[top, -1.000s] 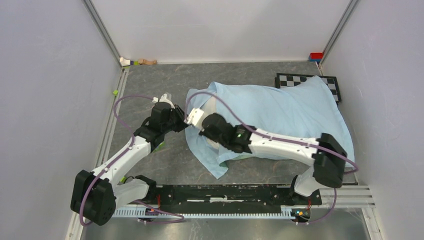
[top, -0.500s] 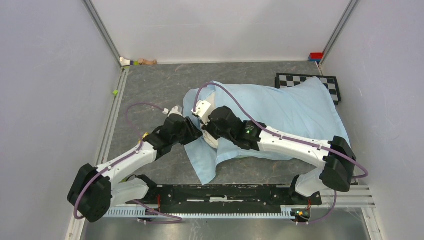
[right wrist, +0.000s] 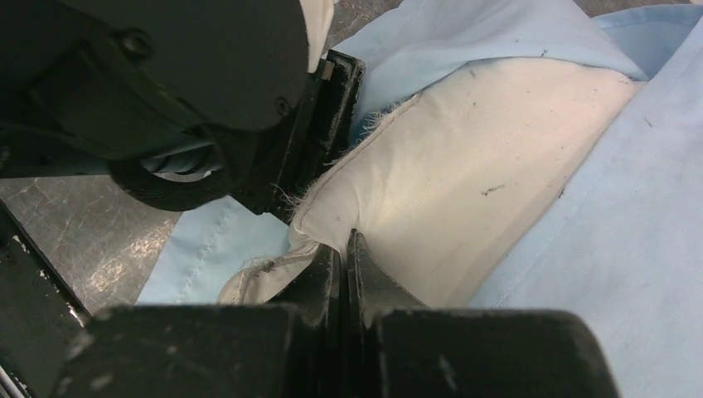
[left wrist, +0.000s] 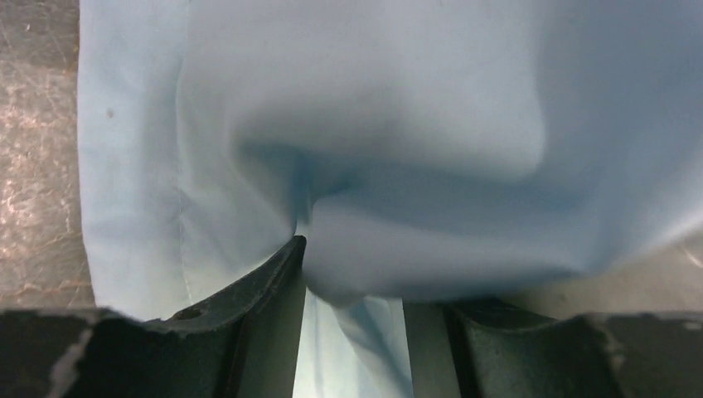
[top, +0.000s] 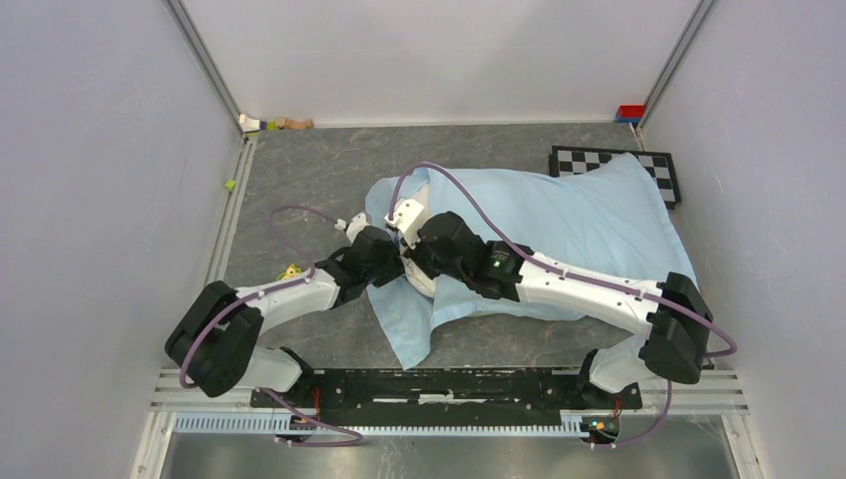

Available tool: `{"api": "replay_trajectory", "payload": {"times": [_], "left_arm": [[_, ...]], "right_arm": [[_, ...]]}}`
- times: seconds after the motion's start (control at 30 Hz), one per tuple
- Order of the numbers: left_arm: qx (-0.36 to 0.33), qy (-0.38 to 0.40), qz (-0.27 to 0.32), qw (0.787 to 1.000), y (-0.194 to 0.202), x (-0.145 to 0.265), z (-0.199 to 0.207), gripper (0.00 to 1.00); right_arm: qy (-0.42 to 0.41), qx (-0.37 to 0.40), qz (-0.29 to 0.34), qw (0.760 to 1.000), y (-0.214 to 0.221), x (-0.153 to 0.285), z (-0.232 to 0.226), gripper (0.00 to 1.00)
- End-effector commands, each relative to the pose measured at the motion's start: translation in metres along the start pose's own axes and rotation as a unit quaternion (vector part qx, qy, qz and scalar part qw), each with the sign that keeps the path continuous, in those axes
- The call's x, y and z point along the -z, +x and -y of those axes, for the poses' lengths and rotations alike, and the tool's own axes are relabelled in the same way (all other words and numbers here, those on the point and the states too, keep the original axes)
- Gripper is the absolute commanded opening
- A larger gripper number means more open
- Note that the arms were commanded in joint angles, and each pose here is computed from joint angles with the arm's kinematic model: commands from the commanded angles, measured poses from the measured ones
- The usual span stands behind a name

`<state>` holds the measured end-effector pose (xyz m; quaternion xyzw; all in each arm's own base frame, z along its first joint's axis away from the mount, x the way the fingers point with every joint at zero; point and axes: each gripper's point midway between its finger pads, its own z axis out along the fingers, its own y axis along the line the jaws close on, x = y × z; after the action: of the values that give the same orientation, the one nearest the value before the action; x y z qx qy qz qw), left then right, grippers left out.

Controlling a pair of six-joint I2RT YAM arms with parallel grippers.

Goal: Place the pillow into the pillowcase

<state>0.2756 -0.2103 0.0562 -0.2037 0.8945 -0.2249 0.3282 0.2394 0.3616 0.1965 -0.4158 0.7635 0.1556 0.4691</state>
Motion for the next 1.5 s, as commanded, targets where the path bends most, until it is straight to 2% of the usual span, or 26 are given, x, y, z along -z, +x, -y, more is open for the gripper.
{"api": "replay_trajectory", "payload": {"times": [0.0,0.1,0.17,0.37,0.53,0.67,0.77,0.9,1.03,1.13,1.27,1.37,1.47], "left_arm": [[0.032,0.029,0.055,0.998,-0.027,-0.007,0.027,0.47],[0.021,0.050,0.064,0.996,-0.034,0.005,0.036,0.13],[0.011,0.061,0.062,0.996,-0.036,0.021,0.038,0.03],[-0.028,0.093,0.026,0.995,-0.020,0.072,0.025,0.02],[-0.067,0.135,0.025,0.988,-0.028,0.119,0.035,0.02],[-0.072,0.199,0.044,0.976,-0.045,0.155,0.065,0.02],[-0.070,0.250,0.030,0.965,-0.045,0.169,0.089,0.02],[-0.060,0.253,0.013,0.966,-0.038,0.158,0.093,0.02],[-0.047,0.227,0.007,0.973,-0.032,0.137,0.081,0.02],[-0.045,0.212,0.004,0.976,-0.031,0.127,0.076,0.02],[-0.046,0.205,0.010,0.978,-0.037,0.123,0.074,0.02],[-0.055,0.206,0.017,0.977,-0.046,0.125,0.079,0.02],[-0.075,0.216,0.028,0.973,-0.060,0.135,0.094,0.02]], "right_arm": [[0.009,-0.035,0.095,0.995,-0.057,0.021,0.007,0.00],[0.041,-0.038,0.076,0.996,-0.046,0.016,0.019,0.00],[0.060,-0.045,0.060,0.995,-0.035,0.008,0.031,0.00],[0.145,-0.087,-0.003,0.986,0.001,-0.023,0.082,0.00],[0.181,-0.098,-0.049,0.977,0.037,-0.049,0.089,0.00],[0.162,-0.124,-0.061,0.977,0.061,-0.068,0.075,0.00],[0.147,-0.135,-0.067,0.978,0.074,-0.076,0.065,0.00],[0.117,-0.148,-0.039,0.981,0.052,-0.073,0.058,0.00],[0.066,-0.159,0.034,0.984,-0.007,-0.042,0.050,0.37],[0.052,-0.146,0.074,0.985,-0.042,-0.013,0.046,0.54],[0.078,-0.116,0.068,0.988,-0.051,0.007,0.048,0.61],[0.128,-0.097,0.028,0.987,-0.026,0.008,0.060,0.68],[0.161,-0.084,-0.014,0.983,0.013,-0.001,0.066,0.70]]}}
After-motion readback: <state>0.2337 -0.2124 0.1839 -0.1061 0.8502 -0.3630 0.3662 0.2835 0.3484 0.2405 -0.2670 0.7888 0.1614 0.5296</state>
